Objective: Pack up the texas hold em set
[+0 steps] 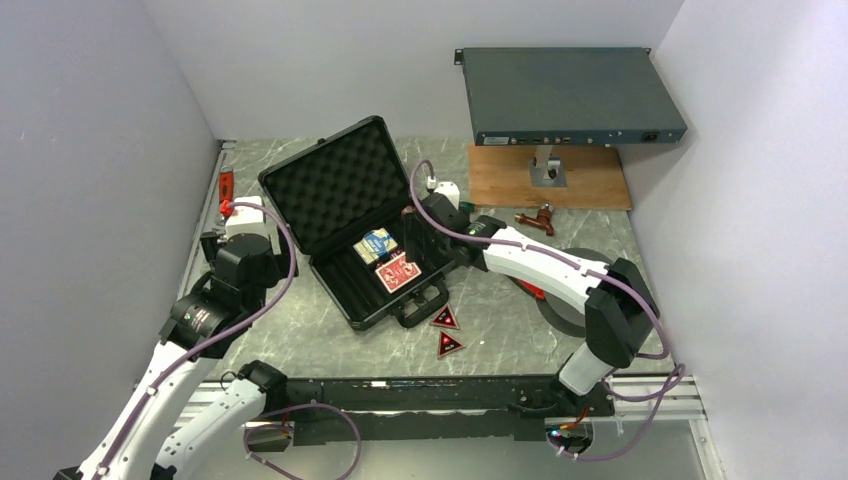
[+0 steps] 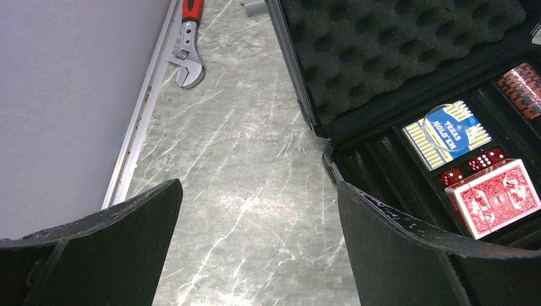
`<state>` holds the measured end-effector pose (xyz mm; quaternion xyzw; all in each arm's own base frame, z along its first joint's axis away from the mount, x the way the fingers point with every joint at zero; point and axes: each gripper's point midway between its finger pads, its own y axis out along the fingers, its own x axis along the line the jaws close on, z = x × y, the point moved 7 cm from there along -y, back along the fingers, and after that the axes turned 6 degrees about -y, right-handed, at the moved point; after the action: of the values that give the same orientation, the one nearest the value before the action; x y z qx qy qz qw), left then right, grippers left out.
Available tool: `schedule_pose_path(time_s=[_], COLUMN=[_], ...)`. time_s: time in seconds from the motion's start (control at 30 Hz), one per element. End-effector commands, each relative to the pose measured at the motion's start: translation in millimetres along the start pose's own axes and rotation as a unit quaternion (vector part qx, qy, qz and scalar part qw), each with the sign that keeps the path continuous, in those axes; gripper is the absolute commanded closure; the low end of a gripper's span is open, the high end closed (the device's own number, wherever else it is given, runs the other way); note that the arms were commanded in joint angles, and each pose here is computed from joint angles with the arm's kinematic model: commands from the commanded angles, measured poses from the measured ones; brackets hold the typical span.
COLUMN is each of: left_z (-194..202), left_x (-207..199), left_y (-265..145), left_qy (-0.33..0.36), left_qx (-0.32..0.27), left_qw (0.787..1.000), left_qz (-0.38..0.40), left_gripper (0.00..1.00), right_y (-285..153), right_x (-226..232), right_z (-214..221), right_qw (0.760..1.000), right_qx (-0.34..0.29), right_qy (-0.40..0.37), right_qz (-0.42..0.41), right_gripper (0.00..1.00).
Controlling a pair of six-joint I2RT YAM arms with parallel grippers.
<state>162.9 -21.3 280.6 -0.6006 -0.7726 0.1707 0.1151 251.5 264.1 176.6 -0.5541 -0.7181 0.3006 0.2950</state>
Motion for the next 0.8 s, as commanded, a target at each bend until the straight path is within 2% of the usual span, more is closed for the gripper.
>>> schedule_pose_path(time_s=[0.0, 0.07, 0.13, 0.2, 0.3, 0.4, 0.5, 0.77], left_z=[-5, -5, -5, -5, -4, -5, -4, -4], left_x=[-2, -3, -3, -3, -3, -3, -4, -3], left_y=[1, 1, 2, 2, 3, 3, 3, 3], left_qy=[-0.007, -0.006, -0.006, -0.006, -0.004, -0.004, -0.004, -0.005], left_qx=[-0.006, -0.005, -0.004, -0.004, -0.002, -0.001, -0.001, -0.001], left_qw=[1.000, 1.000, 1.000, 1.000, 1.000, 1.000, 1.000, 1.000], left_qz=[0.005, 0.006, 0.006, 0.005, 0.005, 0.005, 0.005, 0.004], left_gripper=[0.02, 0.02, 0.03, 0.03, 0.03, 0.03, 0.03, 0.03], right_y=[-8, -9, -10, -9, -5, -1, 5, 19], right_x=[20, 26, 32, 39, 49, 61, 68, 80], right_z=[-29, -31, -33, -33, -35, -36, -36, -39], right_qw=[0.991, 0.987, 0.982, 0.976, 0.970, 0.963, 0.959, 0.954], right_qx=[-0.071, -0.079, -0.087, -0.088, -0.079, -0.066, -0.058, -0.045], right_qy=[-0.067, -0.075, -0.082, -0.092, -0.101, -0.112, -0.114, -0.118], right_qz=[-0.094, -0.117, -0.147, -0.176, -0.204, -0.237, -0.253, -0.272], right_gripper=[0.06, 0.08, 0.17, 0.31, 0.58, 0.72, 0.78, 0.79])
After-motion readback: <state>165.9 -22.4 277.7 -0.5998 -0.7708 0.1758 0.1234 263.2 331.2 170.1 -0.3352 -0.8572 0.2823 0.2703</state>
